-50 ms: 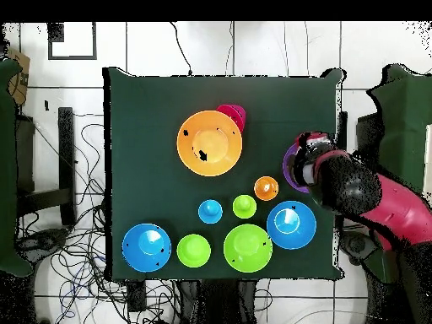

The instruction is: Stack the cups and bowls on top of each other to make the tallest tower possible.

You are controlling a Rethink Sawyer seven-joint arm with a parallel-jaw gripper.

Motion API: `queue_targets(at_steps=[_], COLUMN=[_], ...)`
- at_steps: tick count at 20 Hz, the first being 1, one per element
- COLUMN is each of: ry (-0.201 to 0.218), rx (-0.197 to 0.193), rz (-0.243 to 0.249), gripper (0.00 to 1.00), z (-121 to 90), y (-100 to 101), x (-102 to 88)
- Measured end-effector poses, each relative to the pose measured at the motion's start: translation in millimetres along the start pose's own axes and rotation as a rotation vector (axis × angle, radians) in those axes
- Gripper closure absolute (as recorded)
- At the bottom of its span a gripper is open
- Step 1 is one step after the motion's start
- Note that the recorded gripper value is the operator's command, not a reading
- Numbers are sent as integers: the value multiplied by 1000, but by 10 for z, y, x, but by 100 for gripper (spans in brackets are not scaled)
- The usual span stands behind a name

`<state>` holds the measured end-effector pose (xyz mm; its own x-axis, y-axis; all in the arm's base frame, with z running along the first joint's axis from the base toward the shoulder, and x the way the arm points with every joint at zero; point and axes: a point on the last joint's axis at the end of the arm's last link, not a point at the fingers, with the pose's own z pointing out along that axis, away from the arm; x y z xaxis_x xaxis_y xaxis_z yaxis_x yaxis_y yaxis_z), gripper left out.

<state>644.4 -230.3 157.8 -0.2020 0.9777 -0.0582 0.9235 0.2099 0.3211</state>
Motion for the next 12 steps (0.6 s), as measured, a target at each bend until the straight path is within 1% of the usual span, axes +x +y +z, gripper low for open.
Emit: queue_targets(at_steps=[4,7,8,12], ry=[16,27,39,62], rx=[2,4,10,25], rz=[4,7,10,11], gripper=[0,0,0,0], z=[167,241,300,376], y=[-76,-118,-170,-250], x=[57,99,154,249])
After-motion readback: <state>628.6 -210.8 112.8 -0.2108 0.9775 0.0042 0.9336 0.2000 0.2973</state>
